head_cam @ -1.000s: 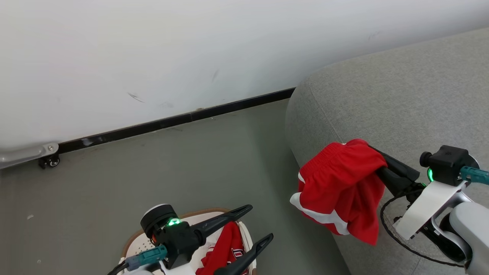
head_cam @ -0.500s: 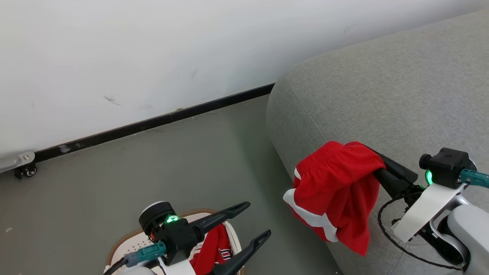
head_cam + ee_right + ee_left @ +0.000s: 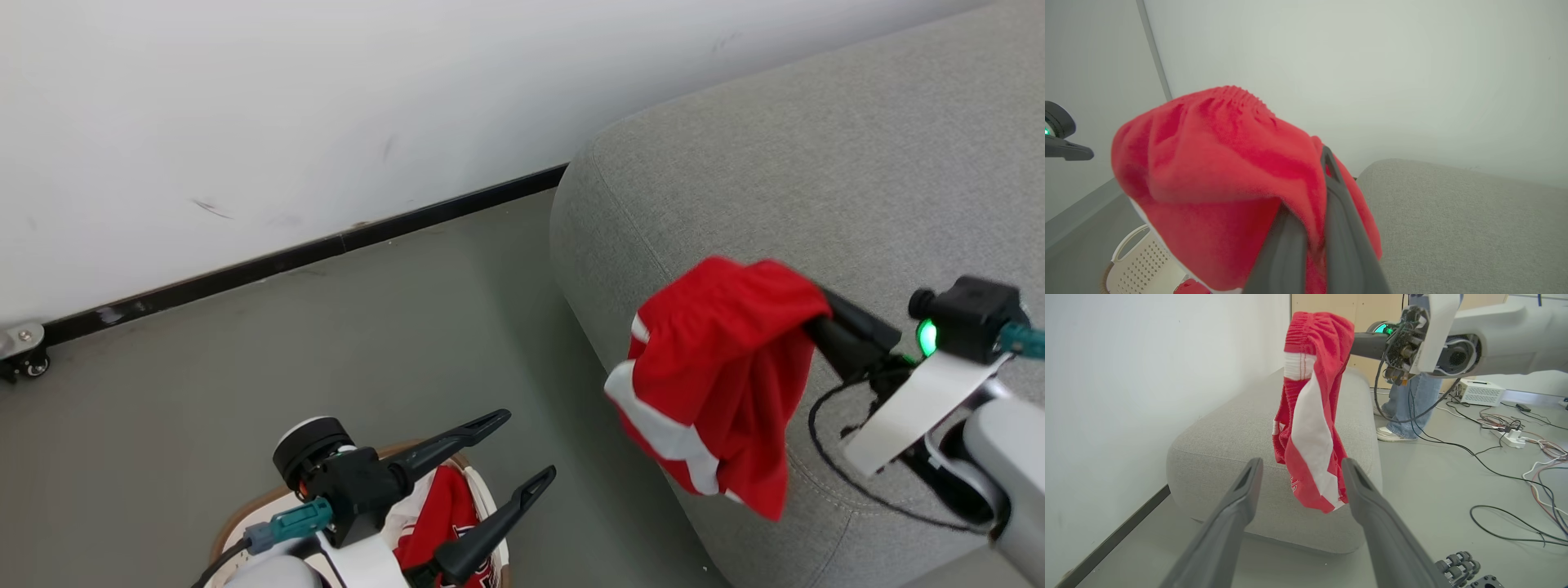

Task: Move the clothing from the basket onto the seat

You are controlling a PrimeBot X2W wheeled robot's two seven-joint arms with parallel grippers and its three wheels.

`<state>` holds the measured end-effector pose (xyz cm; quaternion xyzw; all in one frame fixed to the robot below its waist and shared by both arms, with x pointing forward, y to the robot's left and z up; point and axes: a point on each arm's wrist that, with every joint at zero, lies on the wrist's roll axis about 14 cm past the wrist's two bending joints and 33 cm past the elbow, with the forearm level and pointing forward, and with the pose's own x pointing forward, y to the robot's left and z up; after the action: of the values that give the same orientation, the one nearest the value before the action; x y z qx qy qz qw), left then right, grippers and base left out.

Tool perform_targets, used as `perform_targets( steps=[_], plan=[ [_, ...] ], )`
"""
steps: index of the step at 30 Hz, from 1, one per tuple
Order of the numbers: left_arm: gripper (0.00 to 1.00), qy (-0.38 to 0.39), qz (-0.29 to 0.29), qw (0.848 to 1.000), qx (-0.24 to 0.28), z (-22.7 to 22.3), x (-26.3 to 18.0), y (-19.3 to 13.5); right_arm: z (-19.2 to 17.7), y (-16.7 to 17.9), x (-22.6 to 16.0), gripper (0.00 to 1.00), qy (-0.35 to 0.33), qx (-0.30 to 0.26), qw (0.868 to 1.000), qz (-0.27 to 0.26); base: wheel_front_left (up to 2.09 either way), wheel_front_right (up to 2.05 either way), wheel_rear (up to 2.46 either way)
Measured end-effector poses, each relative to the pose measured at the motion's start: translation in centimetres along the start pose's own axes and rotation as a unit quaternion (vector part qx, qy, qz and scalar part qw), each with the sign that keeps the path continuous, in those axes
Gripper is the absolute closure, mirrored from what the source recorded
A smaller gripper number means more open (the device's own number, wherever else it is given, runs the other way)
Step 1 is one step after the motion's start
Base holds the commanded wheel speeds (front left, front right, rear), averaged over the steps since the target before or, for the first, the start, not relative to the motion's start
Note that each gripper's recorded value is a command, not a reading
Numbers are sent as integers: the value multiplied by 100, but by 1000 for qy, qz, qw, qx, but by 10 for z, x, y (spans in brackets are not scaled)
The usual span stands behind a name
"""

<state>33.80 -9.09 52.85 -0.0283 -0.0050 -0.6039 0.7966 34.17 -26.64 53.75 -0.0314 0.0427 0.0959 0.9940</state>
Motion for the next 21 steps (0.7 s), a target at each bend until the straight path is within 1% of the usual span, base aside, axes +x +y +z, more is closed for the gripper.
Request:
perform_targets(
  steps=[3, 9, 16, 21],
  plan=[
    [0, 1, 4, 1000, -1, -2, -1, 5, 16, -13, 6, 100, -14, -14, 1000, -10, 0, 0, 0],
    [0, 2, 17, 1000, -5, -5, -4, 15, 39, -39, 19, 100, -20, -40, 998, -33, 0, 0, 0],
    [0, -2, 44, 999, -7, -7, -8, 35, 92, -75, 35, 100, -57, -70, 994, -66, 0, 0, 0],
    [0, -3, 60, 998, -6, -9, -12, 50, 129, -103, 40, 100, -89, -78, 988, -99, 0, 0, 0]
  ],
)
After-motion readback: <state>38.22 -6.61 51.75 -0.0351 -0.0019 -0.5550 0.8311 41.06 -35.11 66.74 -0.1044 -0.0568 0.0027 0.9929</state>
